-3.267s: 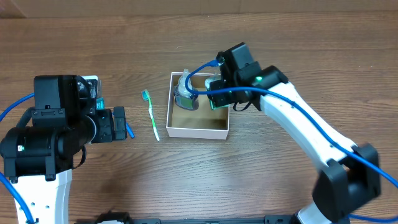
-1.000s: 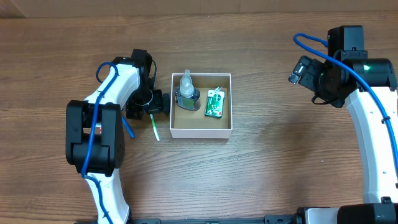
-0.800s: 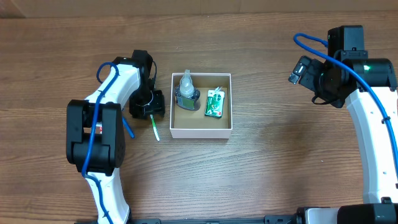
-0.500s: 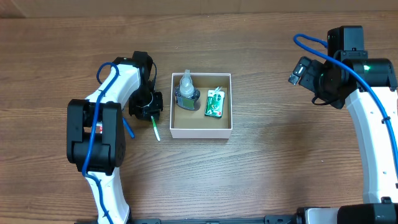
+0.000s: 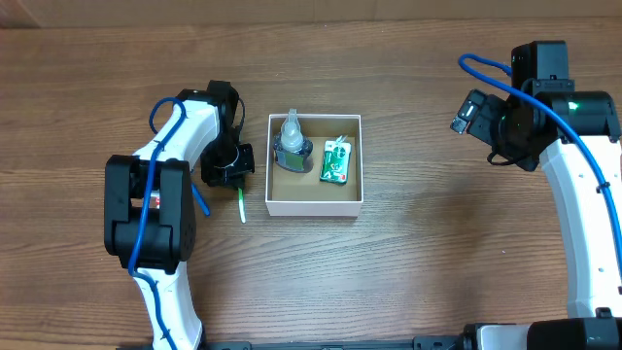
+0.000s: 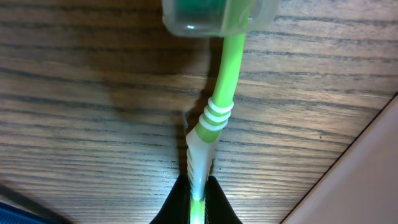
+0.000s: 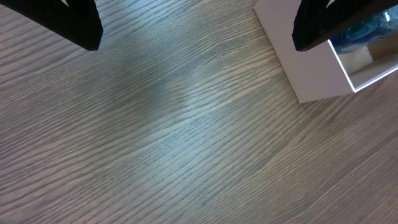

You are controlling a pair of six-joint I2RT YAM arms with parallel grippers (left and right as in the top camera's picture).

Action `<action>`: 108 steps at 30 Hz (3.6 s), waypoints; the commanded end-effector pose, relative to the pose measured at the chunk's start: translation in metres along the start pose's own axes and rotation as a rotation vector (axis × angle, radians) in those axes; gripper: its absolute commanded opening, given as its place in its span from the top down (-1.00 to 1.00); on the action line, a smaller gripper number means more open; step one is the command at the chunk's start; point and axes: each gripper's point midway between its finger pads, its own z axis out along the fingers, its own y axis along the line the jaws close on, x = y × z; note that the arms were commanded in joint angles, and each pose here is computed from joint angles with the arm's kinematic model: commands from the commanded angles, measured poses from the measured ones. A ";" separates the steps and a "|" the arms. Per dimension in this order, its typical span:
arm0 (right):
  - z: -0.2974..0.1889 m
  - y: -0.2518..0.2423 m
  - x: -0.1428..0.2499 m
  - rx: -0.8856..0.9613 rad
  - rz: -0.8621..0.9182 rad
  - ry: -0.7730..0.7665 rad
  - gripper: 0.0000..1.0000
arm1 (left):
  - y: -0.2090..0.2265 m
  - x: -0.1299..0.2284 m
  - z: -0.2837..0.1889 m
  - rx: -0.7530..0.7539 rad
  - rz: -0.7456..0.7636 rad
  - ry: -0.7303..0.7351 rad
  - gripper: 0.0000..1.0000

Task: Pack container
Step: 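Lift the toothbrush into the box and release it, then grasp the blue razor with the left gripper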

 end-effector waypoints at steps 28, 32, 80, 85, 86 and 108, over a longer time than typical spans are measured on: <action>-0.001 -0.041 -0.013 0.125 0.174 -0.042 -1.00 | -0.186 0.054 -0.194 -0.075 1.081 -0.687 0.92; -0.001 -0.046 -0.012 0.135 0.168 -0.034 -1.00 | -0.181 0.045 -0.153 -0.113 1.095 -0.569 0.92; -0.002 -0.051 -0.011 0.163 0.154 -0.037 -1.00 | 0.056 -0.002 -0.060 -0.040 -0.238 -0.255 -1.00; -0.002 -0.052 -0.010 0.168 0.153 -0.030 -1.00 | 0.057 -0.004 -0.026 -0.048 -0.242 -0.166 -1.00; -0.002 -0.052 -0.010 0.167 0.153 -0.029 -1.00 | 0.057 -0.004 -0.021 -0.049 -0.243 -0.155 -1.00; -0.002 -0.053 -0.008 0.171 0.152 -0.025 -1.00 | 0.058 -0.006 0.010 -0.063 -0.206 -0.091 0.16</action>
